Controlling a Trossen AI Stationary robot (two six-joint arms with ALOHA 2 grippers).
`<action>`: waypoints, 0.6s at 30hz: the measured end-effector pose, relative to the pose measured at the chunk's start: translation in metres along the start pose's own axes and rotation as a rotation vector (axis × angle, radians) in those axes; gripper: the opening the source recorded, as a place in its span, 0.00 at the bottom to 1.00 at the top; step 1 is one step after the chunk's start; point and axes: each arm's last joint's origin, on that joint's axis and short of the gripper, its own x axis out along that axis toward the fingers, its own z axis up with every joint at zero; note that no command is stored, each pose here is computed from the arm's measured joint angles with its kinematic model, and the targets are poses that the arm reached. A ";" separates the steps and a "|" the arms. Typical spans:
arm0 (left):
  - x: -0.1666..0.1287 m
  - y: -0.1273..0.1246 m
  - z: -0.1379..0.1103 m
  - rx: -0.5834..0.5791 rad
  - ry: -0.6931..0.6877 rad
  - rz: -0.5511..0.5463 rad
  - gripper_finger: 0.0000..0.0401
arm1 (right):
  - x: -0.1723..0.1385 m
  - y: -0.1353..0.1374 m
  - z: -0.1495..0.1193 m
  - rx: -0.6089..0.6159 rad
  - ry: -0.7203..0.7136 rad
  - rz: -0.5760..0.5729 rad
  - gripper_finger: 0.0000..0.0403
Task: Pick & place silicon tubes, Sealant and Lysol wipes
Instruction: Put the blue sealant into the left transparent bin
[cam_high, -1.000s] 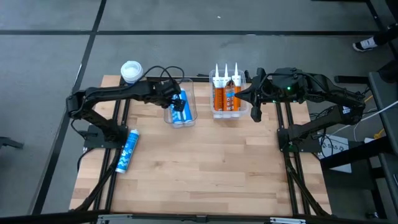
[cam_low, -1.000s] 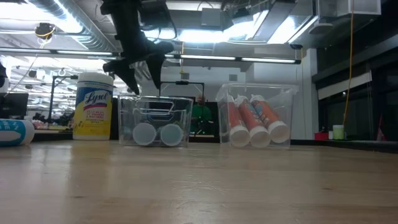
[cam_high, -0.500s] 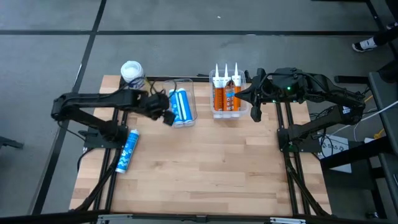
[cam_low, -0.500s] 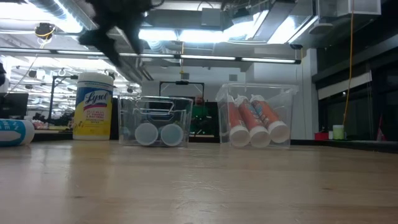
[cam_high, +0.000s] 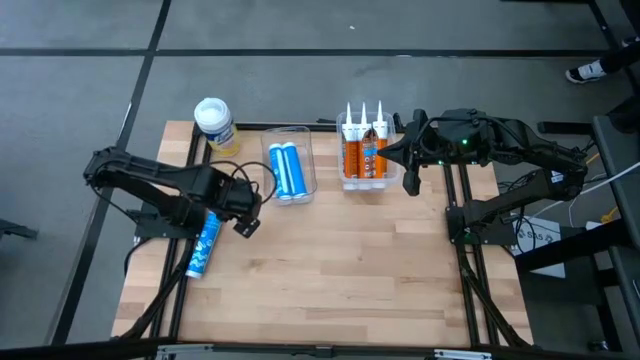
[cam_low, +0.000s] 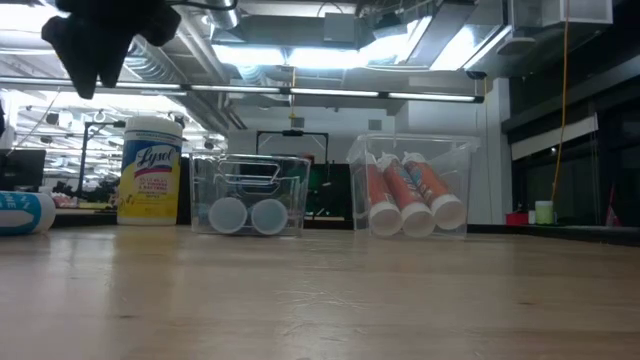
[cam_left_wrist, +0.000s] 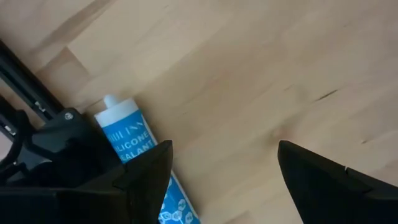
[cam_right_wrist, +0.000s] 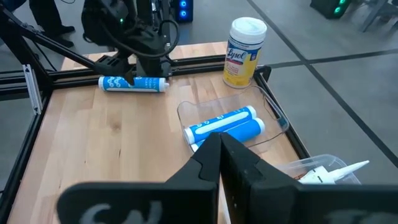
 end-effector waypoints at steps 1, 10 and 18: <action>0.001 -0.001 0.000 0.003 0.003 0.006 0.71 | 0.000 0.000 0.000 0.001 -0.002 0.000 0.03; 0.020 0.001 -0.005 -0.012 0.114 0.107 0.75 | 0.000 0.000 0.000 0.011 -0.002 0.002 0.03; 0.040 0.002 -0.014 -0.048 0.169 0.173 0.81 | 0.000 0.000 0.000 0.030 0.000 0.008 0.03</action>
